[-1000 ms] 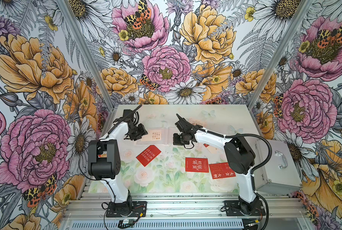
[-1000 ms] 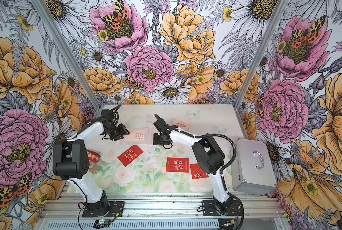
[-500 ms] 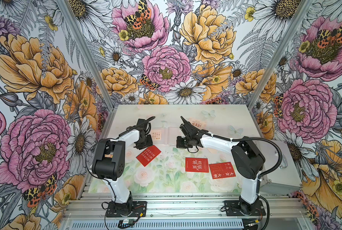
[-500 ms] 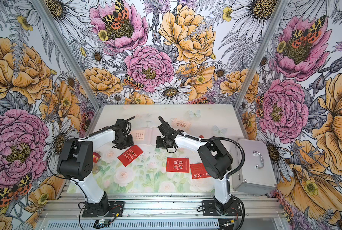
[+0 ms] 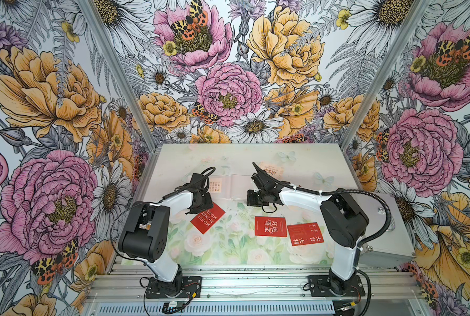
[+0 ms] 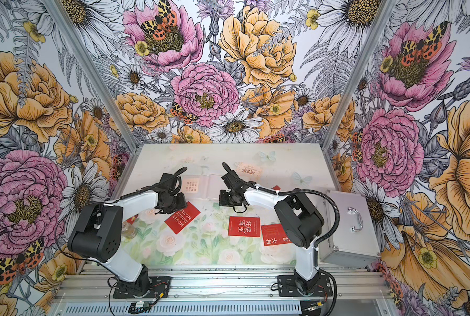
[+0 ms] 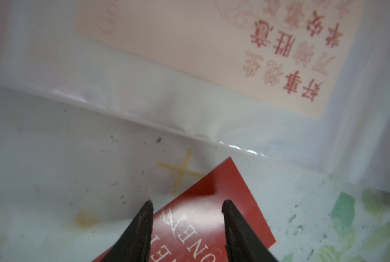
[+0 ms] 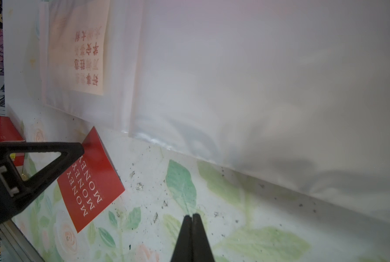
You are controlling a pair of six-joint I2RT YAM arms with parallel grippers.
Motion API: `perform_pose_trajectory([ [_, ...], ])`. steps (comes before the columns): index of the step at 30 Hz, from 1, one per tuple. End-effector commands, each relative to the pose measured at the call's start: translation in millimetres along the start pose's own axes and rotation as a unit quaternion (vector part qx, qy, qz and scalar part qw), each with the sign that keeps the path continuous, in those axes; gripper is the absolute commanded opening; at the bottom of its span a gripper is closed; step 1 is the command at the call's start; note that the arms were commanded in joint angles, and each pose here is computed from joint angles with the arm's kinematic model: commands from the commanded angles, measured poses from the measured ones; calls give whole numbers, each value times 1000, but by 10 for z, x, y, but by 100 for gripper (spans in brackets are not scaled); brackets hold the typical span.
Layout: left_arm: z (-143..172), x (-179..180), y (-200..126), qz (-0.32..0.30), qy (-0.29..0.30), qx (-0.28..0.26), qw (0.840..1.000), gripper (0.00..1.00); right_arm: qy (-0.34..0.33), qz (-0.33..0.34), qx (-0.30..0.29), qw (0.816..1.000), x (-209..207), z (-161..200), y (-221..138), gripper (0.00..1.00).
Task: Place the photos into the photo albums
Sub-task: Move the photo to the center of the board.
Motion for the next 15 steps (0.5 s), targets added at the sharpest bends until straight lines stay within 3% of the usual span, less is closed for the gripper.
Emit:
perform_pose_trajectory([
  [1,229,-62,-19,6,-4,26,1000,51,-6,-21,-16,1000,69,-78,-81,5],
  [10,576,-427,2,34,29,60,997,51,1,-27,1,1000,64,18,-49,5],
  [15,494,-540,-294,90,13,43,995,51,3,-37,13,999,102,70,-22,6],
])
Point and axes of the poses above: each gripper's point midway between its finger pads, its own y axis out along the fingers, its own x axis along the line the jaws close on, z = x × y, the point moved 7 cm from there along -y, back along the fingers, and after that the axes turned 7 degrees about -y, right-handed, at the moved point
